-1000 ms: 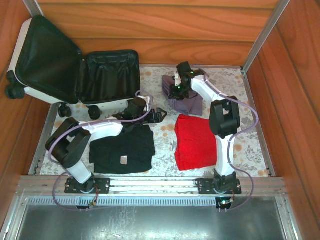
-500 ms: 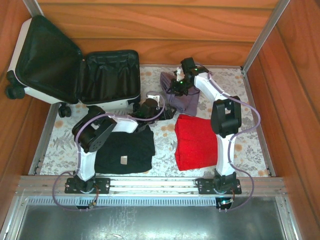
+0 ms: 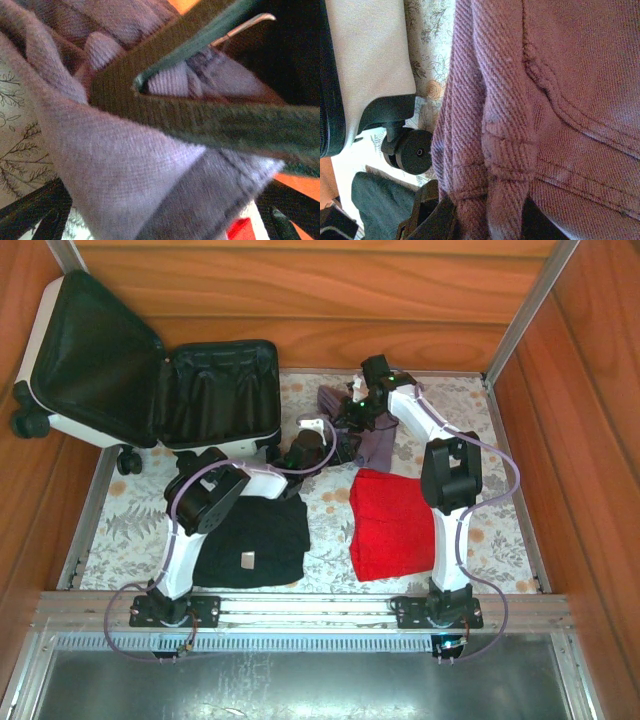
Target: Pack the luggage
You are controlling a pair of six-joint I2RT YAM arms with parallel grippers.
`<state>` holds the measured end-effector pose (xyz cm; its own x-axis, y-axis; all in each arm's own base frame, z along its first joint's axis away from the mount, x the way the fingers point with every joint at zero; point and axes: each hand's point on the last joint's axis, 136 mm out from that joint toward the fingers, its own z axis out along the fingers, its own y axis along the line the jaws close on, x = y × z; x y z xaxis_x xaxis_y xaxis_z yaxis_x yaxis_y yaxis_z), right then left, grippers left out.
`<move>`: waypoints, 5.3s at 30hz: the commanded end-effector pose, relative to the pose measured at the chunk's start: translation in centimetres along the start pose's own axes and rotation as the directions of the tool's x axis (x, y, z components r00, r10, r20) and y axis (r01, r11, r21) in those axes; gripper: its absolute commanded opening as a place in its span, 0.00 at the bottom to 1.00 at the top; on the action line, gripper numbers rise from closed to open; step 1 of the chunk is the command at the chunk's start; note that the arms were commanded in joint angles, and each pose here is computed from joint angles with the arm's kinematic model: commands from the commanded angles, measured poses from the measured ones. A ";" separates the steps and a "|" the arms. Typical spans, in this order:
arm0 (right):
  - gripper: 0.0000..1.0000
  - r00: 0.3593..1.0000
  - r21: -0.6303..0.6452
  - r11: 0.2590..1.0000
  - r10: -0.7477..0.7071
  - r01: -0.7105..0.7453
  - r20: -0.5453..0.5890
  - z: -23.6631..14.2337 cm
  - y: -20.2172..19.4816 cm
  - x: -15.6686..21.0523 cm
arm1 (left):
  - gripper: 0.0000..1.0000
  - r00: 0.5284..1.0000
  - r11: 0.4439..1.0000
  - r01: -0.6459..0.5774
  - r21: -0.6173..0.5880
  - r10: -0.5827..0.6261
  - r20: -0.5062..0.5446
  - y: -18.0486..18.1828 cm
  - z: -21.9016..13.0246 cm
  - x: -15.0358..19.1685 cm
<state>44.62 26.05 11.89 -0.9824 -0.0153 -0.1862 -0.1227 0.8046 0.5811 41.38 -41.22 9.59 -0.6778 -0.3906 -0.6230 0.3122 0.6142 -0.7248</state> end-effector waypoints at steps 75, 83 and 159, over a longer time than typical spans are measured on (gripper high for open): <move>0.80 0.836 0.364 0.897 0.013 -0.253 0.548 -24.4 -8.0 11.8 | 0.00 0.869 0.990 0.144 0.001 -0.127 0.479 -5.2 -14.4 -35.9; 0.80 0.856 0.402 0.878 0.017 -0.261 0.517 -23.3 -9.5 13.1 | 0.00 0.834 0.982 0.181 -0.052 -0.125 0.538 -1.0 -16.7 -39.8; 0.89 0.934 0.292 0.944 0.042 -0.153 0.354 -17.4 -9.9 18.3 | 1.00 0.750 0.610 0.659 -0.440 -0.487 0.447 13.9 -23.4 -19.5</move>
<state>25.68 6.93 17.08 -0.8591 0.2087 -0.4673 0.0630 0.9492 0.3082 45.48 -10.46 18.90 -0.3920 -0.8935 -0.2190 -0.4959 0.4057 -0.7678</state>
